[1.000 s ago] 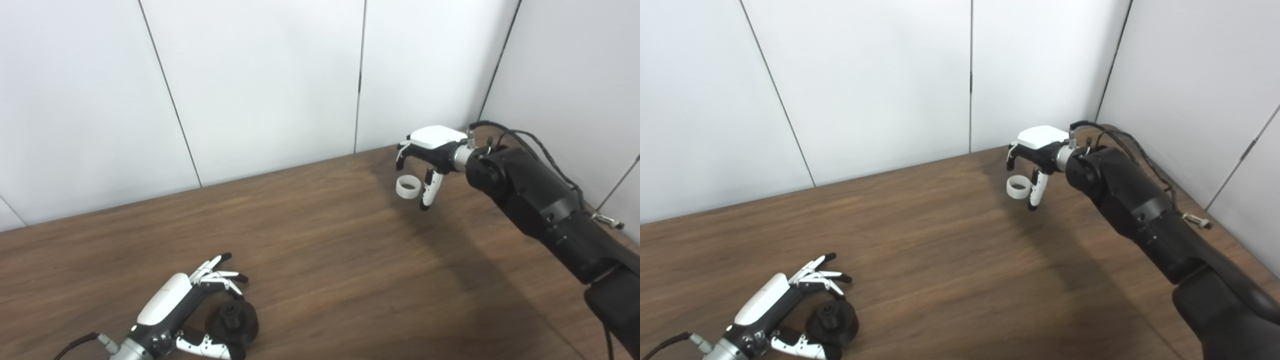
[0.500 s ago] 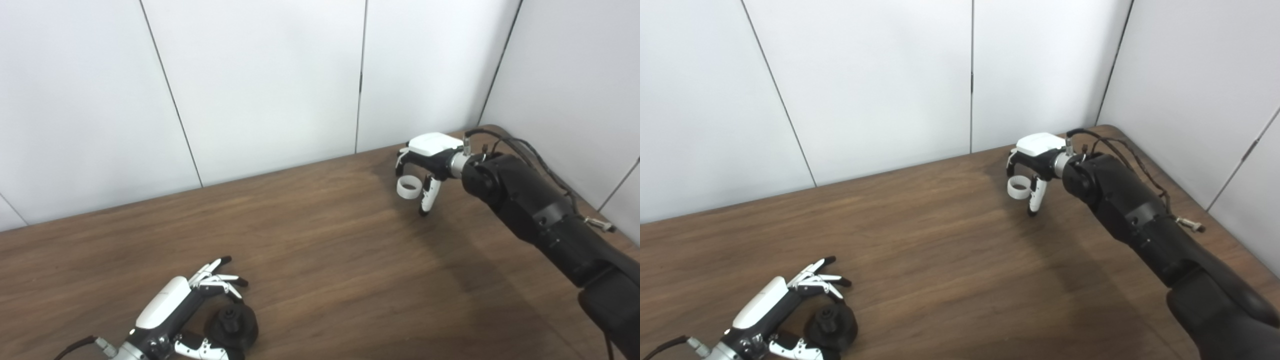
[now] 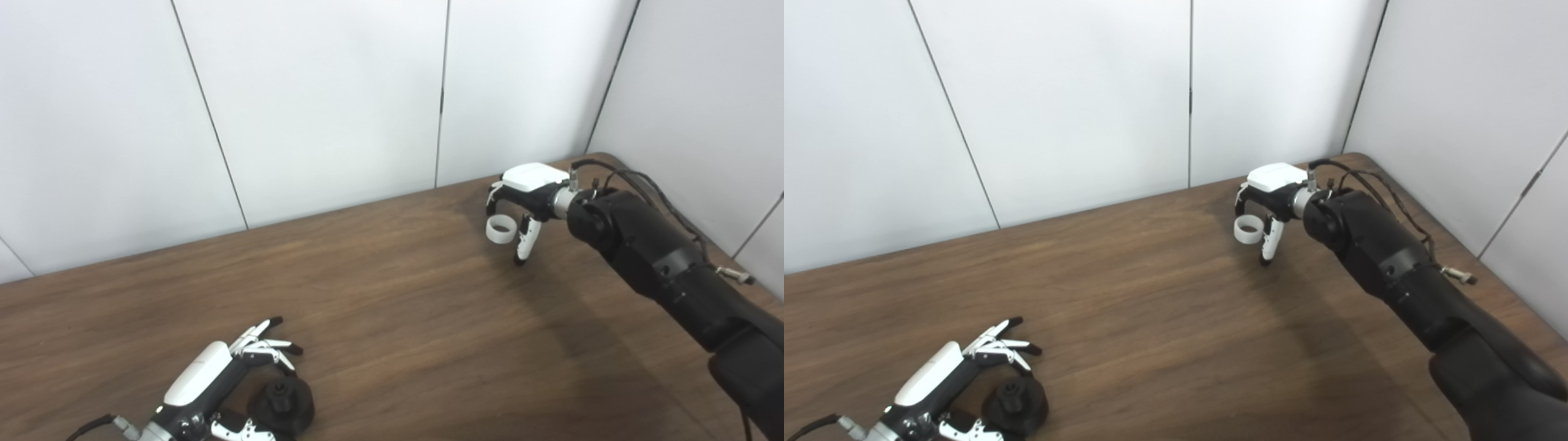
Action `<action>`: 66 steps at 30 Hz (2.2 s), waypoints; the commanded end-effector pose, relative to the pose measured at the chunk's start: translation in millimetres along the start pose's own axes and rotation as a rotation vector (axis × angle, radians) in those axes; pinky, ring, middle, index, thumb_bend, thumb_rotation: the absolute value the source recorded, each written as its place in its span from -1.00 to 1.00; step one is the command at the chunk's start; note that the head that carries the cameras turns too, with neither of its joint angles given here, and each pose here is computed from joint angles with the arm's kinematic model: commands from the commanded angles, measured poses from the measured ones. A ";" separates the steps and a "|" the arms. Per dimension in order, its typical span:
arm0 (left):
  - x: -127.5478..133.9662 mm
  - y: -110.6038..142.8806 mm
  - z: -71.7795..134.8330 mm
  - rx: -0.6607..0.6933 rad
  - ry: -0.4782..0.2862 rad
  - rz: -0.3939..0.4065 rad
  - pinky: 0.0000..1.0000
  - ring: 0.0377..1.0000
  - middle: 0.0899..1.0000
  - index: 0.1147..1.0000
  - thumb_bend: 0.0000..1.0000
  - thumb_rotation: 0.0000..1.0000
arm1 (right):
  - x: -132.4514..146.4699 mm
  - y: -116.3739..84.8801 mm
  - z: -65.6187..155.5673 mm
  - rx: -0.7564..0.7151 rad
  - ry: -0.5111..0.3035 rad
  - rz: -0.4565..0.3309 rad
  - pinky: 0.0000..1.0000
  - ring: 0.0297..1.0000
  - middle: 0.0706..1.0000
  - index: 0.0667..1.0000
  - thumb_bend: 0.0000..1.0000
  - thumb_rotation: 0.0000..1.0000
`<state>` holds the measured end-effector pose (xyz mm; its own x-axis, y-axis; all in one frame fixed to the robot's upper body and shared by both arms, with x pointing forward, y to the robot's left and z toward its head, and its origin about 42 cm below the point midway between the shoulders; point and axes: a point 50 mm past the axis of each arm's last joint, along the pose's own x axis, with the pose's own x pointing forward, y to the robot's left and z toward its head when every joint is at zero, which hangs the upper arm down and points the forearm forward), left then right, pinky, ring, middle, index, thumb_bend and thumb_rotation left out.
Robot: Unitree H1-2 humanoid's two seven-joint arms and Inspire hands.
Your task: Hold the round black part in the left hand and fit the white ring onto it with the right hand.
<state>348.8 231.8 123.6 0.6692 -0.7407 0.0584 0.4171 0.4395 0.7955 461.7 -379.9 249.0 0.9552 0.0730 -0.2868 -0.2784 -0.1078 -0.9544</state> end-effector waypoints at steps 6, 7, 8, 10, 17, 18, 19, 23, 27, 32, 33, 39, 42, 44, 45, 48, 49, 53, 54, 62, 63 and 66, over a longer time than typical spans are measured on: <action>-1.4 10.0 -0.8 0.022 -0.001 -0.006 1.00 0.99 0.49 -0.17 0.05 -0.87 | -4.3 -31.9 -10.8 -0.017 0.008 -0.080 0.97 0.99 0.84 0.43 0.81 -0.61; -1.4 10.0 -0.8 0.021 -0.001 -0.005 1.00 0.99 0.49 -0.17 0.05 -0.87 | -4.4 -32.0 -11.0 -0.018 0.008 -0.081 0.96 0.99 0.84 0.43 0.80 -0.61; -1.4 9.9 -0.9 0.019 -0.001 -0.004 1.00 0.99 0.49 -0.17 0.05 -0.87 | -4.6 -32.0 -11.1 -0.020 0.008 -0.080 0.96 0.99 0.84 0.43 0.80 -0.61; -1.9 10.1 -1.2 0.014 0.001 -0.005 1.00 0.99 0.49 -0.17 0.05 -0.87 | -4.7 -32.0 -11.3 -0.021 0.008 -0.076 0.97 0.99 0.84 0.44 0.77 -0.60; -3.2 11.3 -1.1 0.015 0.000 -0.005 1.00 0.99 0.49 -0.17 0.05 -0.87 | -4.6 -28.5 -12.1 -0.012 0.007 -0.074 0.96 0.98 0.82 0.40 0.73 -0.58; -3.3 11.5 -1.0 0.014 -0.001 -0.004 1.00 0.98 0.49 -0.17 0.05 -0.87 | -4.5 -28.0 -12.1 -0.012 0.007 -0.074 0.96 0.98 0.81 0.39 0.73 -0.60; -3.5 11.6 -0.9 0.013 -0.001 -0.003 1.00 0.98 0.49 -0.17 0.05 -0.87 | -4.5 -27.4 -12.2 -0.015 0.008 -0.071 0.96 0.98 0.81 0.38 0.73 -0.60; -4.2 12.2 -0.4 0.012 -0.001 -0.002 1.00 0.99 0.49 -0.17 0.05 -0.87 | -4.1 -27.6 -12.8 -0.025 0.016 -0.064 0.96 0.99 0.82 0.38 0.73 -0.59; -3.9 11.9 -0.7 0.011 0.000 -0.001 1.00 0.99 0.48 -0.17 0.05 -0.87 | -4.7 -27.8 -14.0 -0.019 0.016 -0.076 0.96 0.97 0.82 0.39 0.75 -0.62; -3.5 10.8 -0.6 0.007 0.000 -0.004 1.00 0.98 0.49 -0.17 0.05 -0.87 | -5.7 -27.3 -14.8 -0.014 0.013 -0.072 0.96 0.98 0.82 0.40 0.74 -0.62; -3.7 10.9 -0.5 0.006 0.000 -0.004 1.00 0.98 0.49 -0.17 0.05 -0.87 | -5.7 -27.3 -14.5 -0.015 0.012 -0.072 0.96 0.98 0.82 0.40 0.74 -0.62; -4.9 11.5 0.3 0.004 -0.002 -0.001 1.00 0.99 0.48 -0.17 0.05 -0.87 | -4.6 -26.3 -13.0 -0.007 0.013 -0.072 0.96 0.97 0.81 0.40 0.76 -0.60; -4.5 11.6 0.4 0.006 -0.003 -0.002 1.00 0.98 0.48 -0.17 0.05 -0.87 | -4.1 -25.7 -12.6 -0.008 0.017 -0.067 0.96 0.98 0.82 0.40 0.74 -0.60; -4.2 11.6 0.6 0.007 -0.004 -0.003 1.00 0.99 0.49 -0.17 0.05 -0.87 | -3.9 -24.9 -12.5 -0.010 0.015 -0.069 0.95 0.98 0.82 0.40 0.71 -0.63; -4.1 11.6 0.6 0.008 -0.004 -0.004 1.00 0.99 0.48 -0.17 0.05 -0.87 | -3.4 -24.3 -12.5 -0.012 0.011 -0.074 0.95 0.98 0.81 0.38 0.69 -0.63; -4.1 11.8 1.2 0.005 -0.006 -0.003 1.00 0.99 0.48 -0.17 0.05 -0.87 | -0.8 -21.4 -12.8 -0.027 0.002 -0.115 0.96 0.94 0.66 -0.04 0.15 -0.71; -4.2 11.8 1.2 0.006 -0.006 -0.002 1.00 0.99 0.48 -0.17 0.05 -0.87 | -0.1 -20.1 -12.7 -0.034 -0.003 -0.127 0.98 0.92 0.60 -0.08 0.09 -0.72; -5.5 12.4 0.2 0.006 -0.001 -0.001 1.00 0.99 0.48 -0.17 0.05 -0.87 | 1.4 -17.3 -12.6 -0.041 -0.016 -0.141 1.00 0.94 0.54 -0.11 0.05 -0.72; -5.9 13.0 0.0 0.006 -0.001 0.001 1.00 0.99 0.48 -0.17 0.05 -0.87 | 1.5 -17.0 -12.7 -0.037 -0.018 -0.143 1.00 0.95 0.54 -0.11 0.05 -0.72; -6.3 17.1 -3.8 0.014 0.009 0.011 1.00 0.99 0.48 -0.17 0.05 -0.87 | 2.9 -20.4 -12.1 -0.039 -0.014 -0.163 1.00 0.97 0.57 -0.11 0.05 -0.72; -6.7 17.7 -3.6 0.014 0.009 0.011 1.00 0.99 0.48 -0.17 0.05 -0.87 | 2.8 -20.9 -12.1 -0.038 -0.017 -0.167 1.00 0.97 0.58 -0.11 0.05 -0.72; -7.8 19.3 -3.3 0.012 0.008 0.015 1.00 0.99 0.48 -0.17 0.05 -0.87 | 2.3 -22.7 -12.1 -0.033 -0.024 -0.173 1.00 0.98 0.59 -0.11 0.05 -0.72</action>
<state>348.5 236.5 125.4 0.6750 -0.7357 0.0560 0.4282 0.4524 0.7823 463.2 -384.8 243.0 0.9719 0.1172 -0.2041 -0.1909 -0.1153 -0.9748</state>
